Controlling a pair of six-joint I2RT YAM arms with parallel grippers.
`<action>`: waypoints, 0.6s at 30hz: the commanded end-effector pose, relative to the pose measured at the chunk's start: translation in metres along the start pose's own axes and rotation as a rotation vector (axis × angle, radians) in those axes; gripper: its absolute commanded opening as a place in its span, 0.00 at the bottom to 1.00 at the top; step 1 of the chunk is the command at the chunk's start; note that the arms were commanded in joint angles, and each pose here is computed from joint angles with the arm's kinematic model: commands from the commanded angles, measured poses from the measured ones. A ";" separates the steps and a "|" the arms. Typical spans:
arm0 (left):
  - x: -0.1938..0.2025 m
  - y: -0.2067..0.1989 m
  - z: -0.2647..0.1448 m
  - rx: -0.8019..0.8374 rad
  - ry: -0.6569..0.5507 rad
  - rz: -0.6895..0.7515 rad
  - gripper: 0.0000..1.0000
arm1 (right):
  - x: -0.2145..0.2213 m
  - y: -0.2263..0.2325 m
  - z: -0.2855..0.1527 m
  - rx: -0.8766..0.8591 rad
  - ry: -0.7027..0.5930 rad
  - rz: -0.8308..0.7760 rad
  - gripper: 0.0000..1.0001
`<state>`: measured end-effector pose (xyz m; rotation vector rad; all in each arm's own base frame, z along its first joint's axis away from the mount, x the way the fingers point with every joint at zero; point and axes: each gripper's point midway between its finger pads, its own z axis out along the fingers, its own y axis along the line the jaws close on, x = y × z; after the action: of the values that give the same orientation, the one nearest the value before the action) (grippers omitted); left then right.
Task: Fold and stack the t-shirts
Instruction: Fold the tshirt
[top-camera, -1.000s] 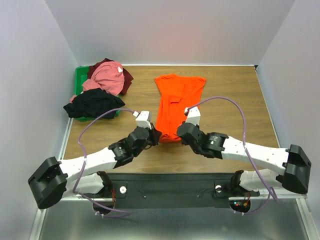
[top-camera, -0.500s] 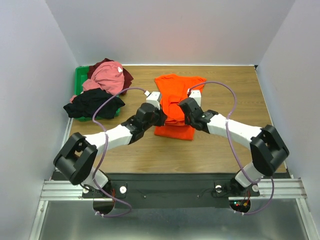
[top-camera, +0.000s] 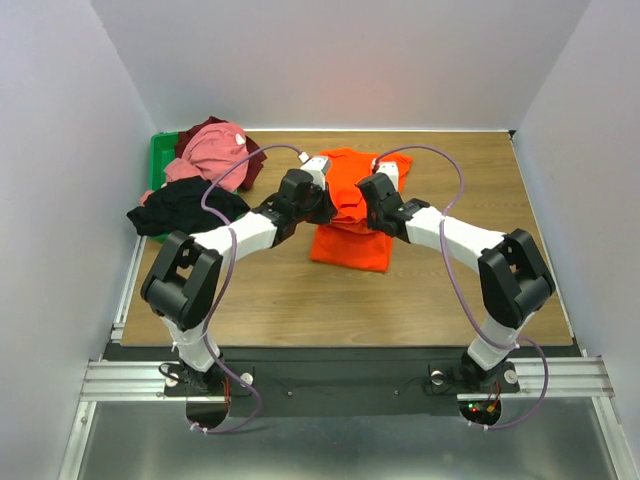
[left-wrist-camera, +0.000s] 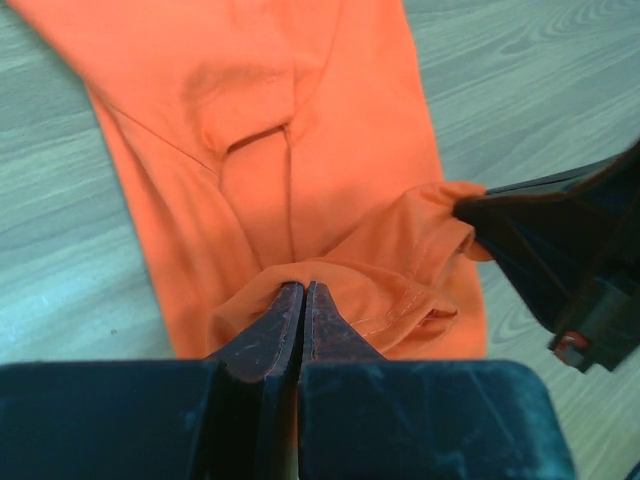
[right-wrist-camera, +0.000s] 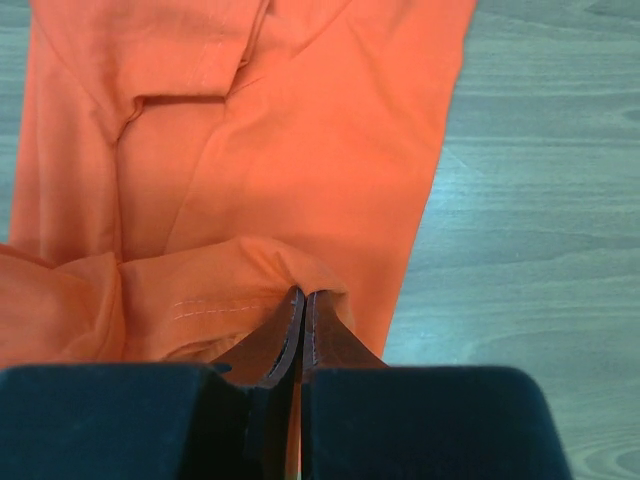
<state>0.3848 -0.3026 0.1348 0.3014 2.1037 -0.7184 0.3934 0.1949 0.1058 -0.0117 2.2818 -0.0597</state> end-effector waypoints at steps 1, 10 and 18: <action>-0.011 0.001 0.012 0.032 0.024 0.034 0.00 | -0.026 0.000 0.009 -0.007 -0.050 0.021 0.00; -0.023 0.036 0.046 0.013 0.054 0.016 0.02 | -0.043 -0.017 0.044 0.043 -0.031 0.024 0.09; -0.082 0.052 0.029 -0.110 -0.082 0.029 0.91 | -0.080 -0.042 0.025 0.137 -0.122 0.072 0.75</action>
<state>0.4637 -0.2841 0.1011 0.2713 2.2043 -0.6363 0.4598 0.1625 0.1029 0.0725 2.2638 -0.1709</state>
